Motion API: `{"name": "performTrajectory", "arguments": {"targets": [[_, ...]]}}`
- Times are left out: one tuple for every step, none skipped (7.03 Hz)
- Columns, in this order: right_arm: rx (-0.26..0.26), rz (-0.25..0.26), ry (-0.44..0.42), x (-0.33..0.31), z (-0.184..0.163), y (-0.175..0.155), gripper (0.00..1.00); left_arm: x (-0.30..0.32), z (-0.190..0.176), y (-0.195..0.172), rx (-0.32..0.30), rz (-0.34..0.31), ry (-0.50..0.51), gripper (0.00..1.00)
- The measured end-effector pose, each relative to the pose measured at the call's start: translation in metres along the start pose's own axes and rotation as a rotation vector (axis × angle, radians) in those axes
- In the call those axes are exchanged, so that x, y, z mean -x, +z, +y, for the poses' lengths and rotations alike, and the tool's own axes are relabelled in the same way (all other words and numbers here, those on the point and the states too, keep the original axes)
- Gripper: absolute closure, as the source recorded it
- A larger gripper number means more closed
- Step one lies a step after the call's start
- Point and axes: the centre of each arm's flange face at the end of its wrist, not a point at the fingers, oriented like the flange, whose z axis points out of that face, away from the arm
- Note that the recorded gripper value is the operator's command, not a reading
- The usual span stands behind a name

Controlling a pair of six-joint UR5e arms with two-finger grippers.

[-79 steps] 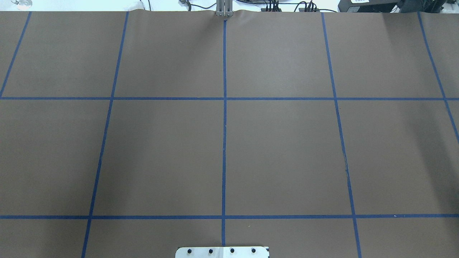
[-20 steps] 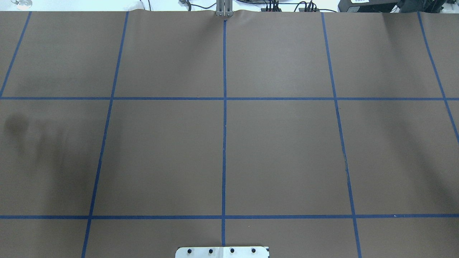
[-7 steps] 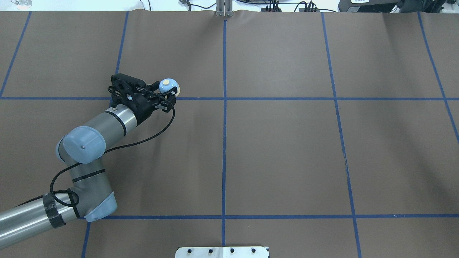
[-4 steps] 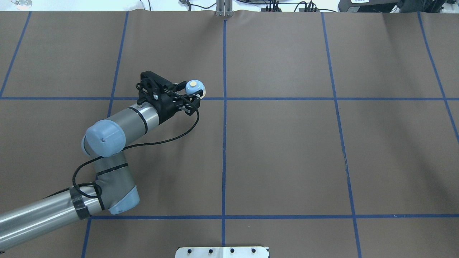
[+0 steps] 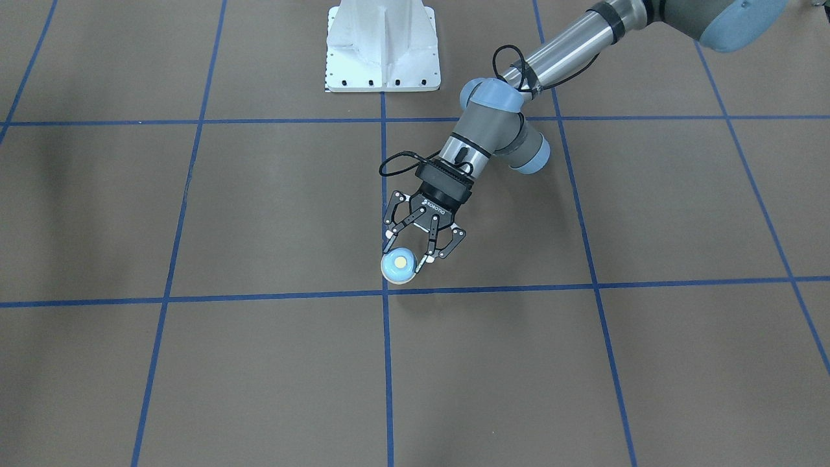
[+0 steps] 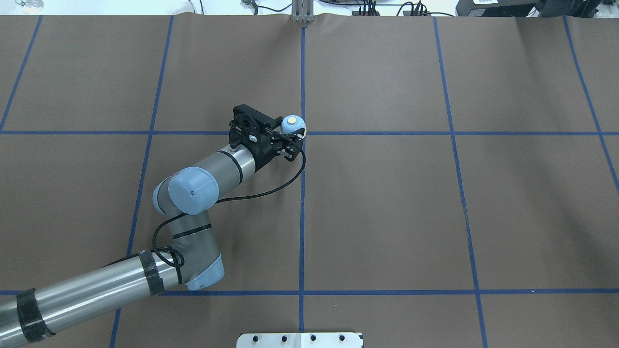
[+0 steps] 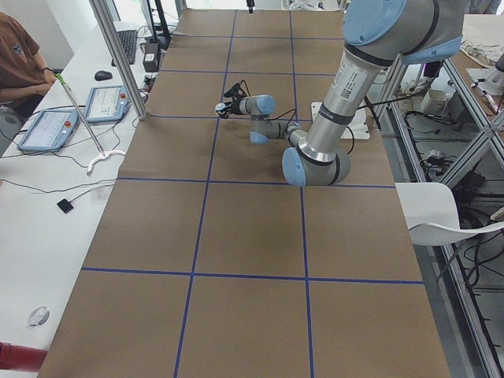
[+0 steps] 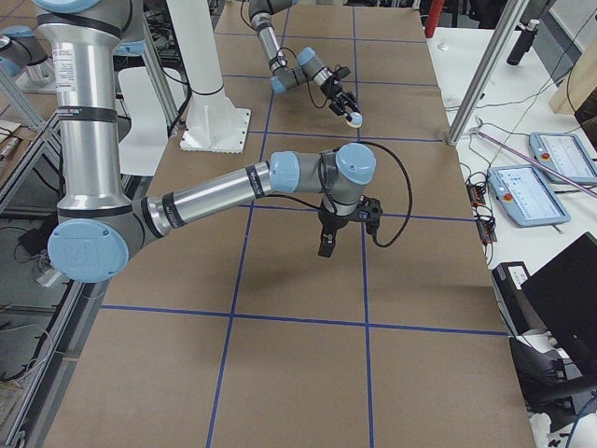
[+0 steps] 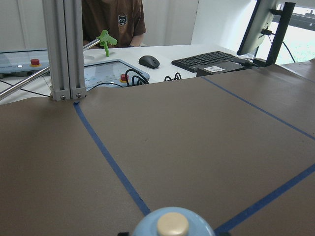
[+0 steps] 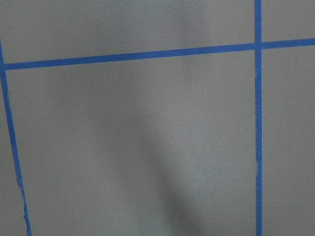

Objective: Place and press bell with both arms
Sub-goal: 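Carry the light-blue bell with the left gripper toward the table centre, then lower the bell onto the grid centre and open the left gripper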

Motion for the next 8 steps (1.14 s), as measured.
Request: {"name": "performTrajectory", "arguments": {"targets": [[0.003,0.000,0.004,-0.001,-0.001,0.002,0.00,-0.006,0.004,0.004,0.005,0.001,0.001,1.00],[0.006,0.001,0.007,-0.003,-0.001,0.003,0.00,-0.009,0.009,0.006,0.013,-0.002,0.003,1.00],[0.010,0.001,0.010,-0.004,-0.002,0.004,0.00,-0.011,0.015,0.008,0.021,-0.003,0.006,1.00],[0.014,0.002,0.015,-0.006,-0.002,0.006,0.00,-0.015,0.023,0.008,0.029,-0.005,0.007,1.00],[0.016,0.003,0.018,-0.008,-0.003,0.008,0.00,-0.018,0.029,0.008,0.033,-0.010,0.009,1.00],[0.017,0.003,0.019,-0.009,-0.003,0.009,0.00,-0.021,0.034,0.008,0.036,-0.014,0.010,1.00],[0.018,0.003,0.020,-0.009,-0.004,0.009,0.00,-0.022,0.036,0.008,0.039,-0.017,0.010,1.00],[0.019,0.003,0.021,-0.009,-0.004,0.009,0.00,-0.024,0.038,0.008,0.040,-0.019,0.010,1.00]]}}
